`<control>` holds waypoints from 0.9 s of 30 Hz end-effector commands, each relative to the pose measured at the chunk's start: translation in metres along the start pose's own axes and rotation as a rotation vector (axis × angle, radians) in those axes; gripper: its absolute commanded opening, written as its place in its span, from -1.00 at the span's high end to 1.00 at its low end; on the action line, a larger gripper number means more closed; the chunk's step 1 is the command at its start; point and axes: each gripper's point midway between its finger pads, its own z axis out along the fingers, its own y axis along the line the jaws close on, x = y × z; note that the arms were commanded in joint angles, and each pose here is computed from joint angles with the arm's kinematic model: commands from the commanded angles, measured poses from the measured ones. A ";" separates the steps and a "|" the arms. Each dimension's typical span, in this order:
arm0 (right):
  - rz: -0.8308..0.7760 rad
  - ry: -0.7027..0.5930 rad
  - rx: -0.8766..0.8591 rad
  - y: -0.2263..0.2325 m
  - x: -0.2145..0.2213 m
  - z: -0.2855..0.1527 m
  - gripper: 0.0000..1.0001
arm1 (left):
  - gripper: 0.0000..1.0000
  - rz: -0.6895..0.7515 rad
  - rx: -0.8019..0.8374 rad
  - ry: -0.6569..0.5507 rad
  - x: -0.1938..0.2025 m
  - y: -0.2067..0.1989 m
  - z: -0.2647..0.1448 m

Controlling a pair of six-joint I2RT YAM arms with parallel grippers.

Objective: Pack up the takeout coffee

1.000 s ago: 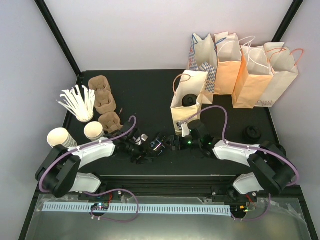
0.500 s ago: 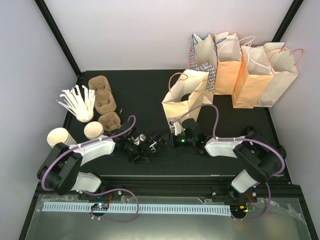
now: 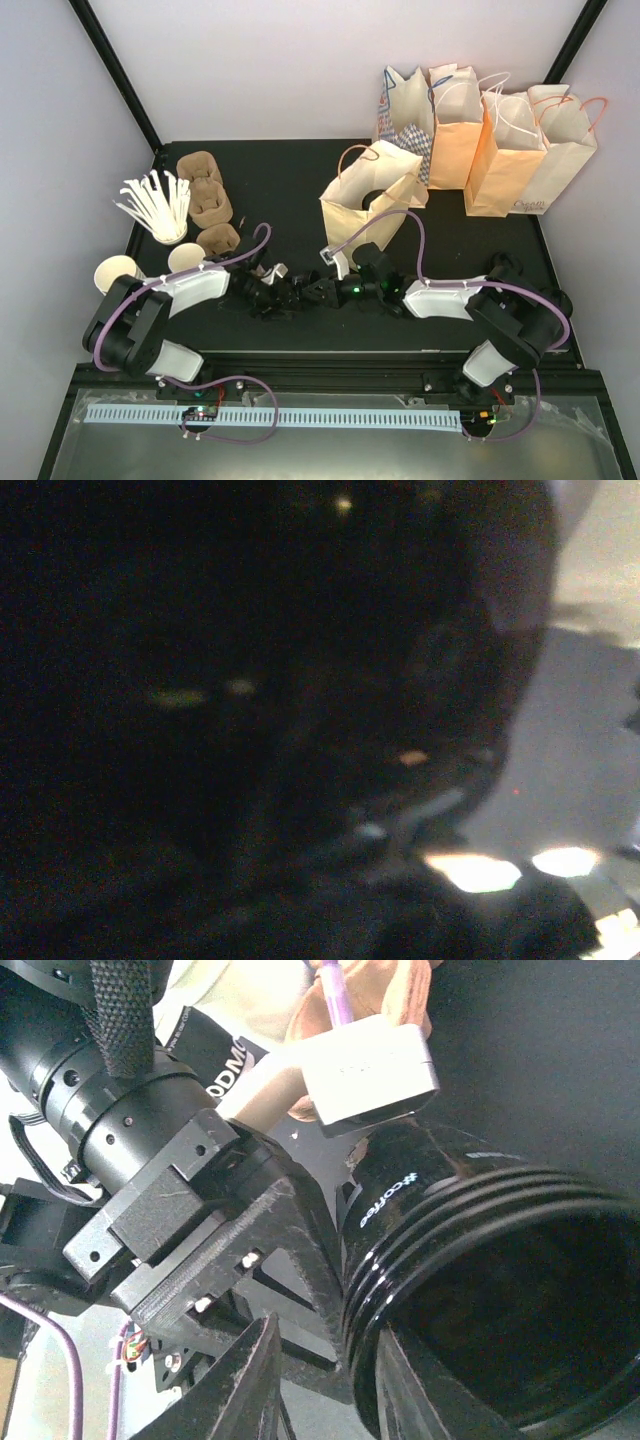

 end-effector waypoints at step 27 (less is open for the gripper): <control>0.077 -0.032 0.268 0.013 -0.039 -0.048 0.69 | 0.00 0.178 0.014 -0.147 -0.024 -0.041 -0.049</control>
